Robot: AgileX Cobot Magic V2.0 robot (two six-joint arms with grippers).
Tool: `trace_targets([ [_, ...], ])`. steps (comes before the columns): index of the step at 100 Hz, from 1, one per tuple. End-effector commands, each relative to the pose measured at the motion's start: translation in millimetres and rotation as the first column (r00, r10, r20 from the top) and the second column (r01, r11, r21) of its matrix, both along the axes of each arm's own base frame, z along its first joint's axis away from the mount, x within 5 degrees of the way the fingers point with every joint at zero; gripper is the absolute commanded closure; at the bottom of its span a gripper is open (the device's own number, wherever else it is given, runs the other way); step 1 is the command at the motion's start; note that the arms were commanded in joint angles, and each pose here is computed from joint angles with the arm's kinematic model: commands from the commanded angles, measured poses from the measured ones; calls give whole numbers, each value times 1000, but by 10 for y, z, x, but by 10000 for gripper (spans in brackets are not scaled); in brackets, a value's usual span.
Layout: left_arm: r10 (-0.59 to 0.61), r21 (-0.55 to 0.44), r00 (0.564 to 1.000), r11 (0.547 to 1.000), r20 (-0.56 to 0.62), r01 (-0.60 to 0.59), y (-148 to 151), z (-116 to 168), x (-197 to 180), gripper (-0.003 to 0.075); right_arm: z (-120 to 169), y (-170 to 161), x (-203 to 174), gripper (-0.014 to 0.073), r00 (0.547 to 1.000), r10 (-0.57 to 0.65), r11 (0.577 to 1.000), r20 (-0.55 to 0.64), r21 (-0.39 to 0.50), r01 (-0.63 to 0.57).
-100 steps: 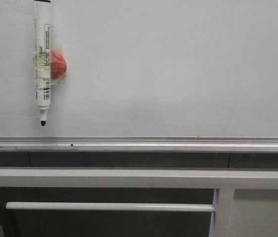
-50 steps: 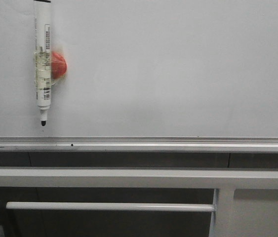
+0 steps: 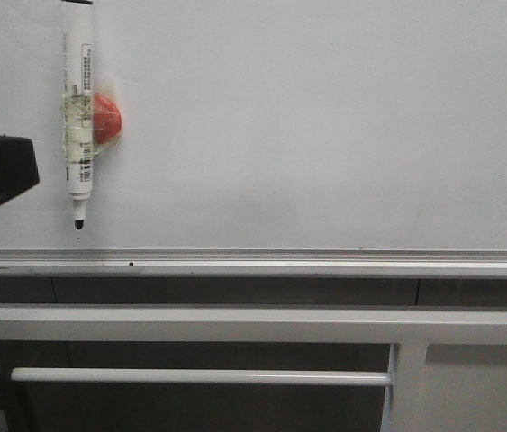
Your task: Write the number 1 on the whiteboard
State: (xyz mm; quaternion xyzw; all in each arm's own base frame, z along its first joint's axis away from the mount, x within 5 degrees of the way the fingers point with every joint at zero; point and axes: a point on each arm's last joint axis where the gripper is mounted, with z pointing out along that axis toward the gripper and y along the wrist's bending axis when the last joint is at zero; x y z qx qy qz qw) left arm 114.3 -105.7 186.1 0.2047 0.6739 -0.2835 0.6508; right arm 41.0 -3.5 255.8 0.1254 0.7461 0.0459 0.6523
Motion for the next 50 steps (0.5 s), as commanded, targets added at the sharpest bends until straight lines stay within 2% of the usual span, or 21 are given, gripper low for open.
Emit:
trace_targets([
  [1,56,-91,992,995,114,-45,-6,131,31,260,169,-2,8,658,996,1,1000,84,-15,0],
  [19,58,-66,990,997,125,-50,-43,75,54,260,169,-2,8,658,996,1,1000,84,-15,0],
  [50,60,-81,987,996,146,-49,-155,104,151,260,169,-2,8,658,996,1,1000,84,-15,0],
])
